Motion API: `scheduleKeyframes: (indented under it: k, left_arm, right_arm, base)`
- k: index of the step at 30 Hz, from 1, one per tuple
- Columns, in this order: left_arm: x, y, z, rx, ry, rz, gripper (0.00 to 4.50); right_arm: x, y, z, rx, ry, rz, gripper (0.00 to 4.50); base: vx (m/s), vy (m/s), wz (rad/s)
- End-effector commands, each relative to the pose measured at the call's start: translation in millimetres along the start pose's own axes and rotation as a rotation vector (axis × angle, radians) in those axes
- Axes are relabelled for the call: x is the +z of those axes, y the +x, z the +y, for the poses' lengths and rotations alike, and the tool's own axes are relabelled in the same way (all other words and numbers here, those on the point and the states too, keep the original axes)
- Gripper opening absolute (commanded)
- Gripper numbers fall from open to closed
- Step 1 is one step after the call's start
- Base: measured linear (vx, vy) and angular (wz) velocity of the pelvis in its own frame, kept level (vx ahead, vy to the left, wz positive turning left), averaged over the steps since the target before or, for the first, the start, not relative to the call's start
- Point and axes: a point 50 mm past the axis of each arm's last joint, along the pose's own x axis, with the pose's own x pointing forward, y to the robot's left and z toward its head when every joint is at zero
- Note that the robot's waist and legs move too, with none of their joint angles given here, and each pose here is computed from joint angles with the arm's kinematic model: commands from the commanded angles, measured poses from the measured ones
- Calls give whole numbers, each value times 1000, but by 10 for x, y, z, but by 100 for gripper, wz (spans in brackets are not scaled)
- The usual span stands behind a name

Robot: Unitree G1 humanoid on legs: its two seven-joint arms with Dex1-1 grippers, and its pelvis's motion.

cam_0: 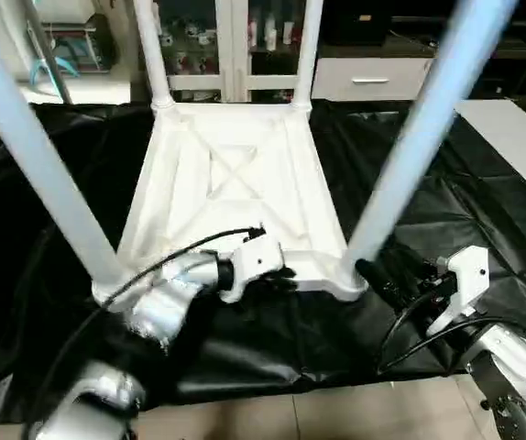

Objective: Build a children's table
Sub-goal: Rotate leg to tighten

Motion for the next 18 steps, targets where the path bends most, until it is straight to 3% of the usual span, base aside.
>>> scheduleKeyframes:
  k: [1, 5, 9, 13, 15, 18]
  left_arm:
    - [-47, -89, -65, 44, -64, -14, 112]
    - [-22, -172, -98, 78, -58, -33, 150]
    - [122, -413, -197, 227, -67, -164, 176]
    - [137, -460, -201, 292, -38, -207, 210]
    - [149, -609, -305, 318, -82, -292, 225]
    - [117, -749, -445, 334, -116, -338, 257]
  right_arm:
    - [-69, -22, 34, -2, 31, 14, 316]
    - [-106, -23, 91, 11, 39, 18, 316]
    - [-181, -10, 215, -23, 88, -7, 316]
    - [-187, 21, 269, -23, 115, -25, 316]
    - [-203, 36, 355, 14, 110, -36, 316]
    - [-234, 23, 392, 22, 100, -45, 316]
  base:
    - [0, 0, 0]
    - [0, 0, 0]
    - [0, 0, 0]
    - [0, 0, 0]
    - [0, 0, 0]
    - [0, 0, 0]
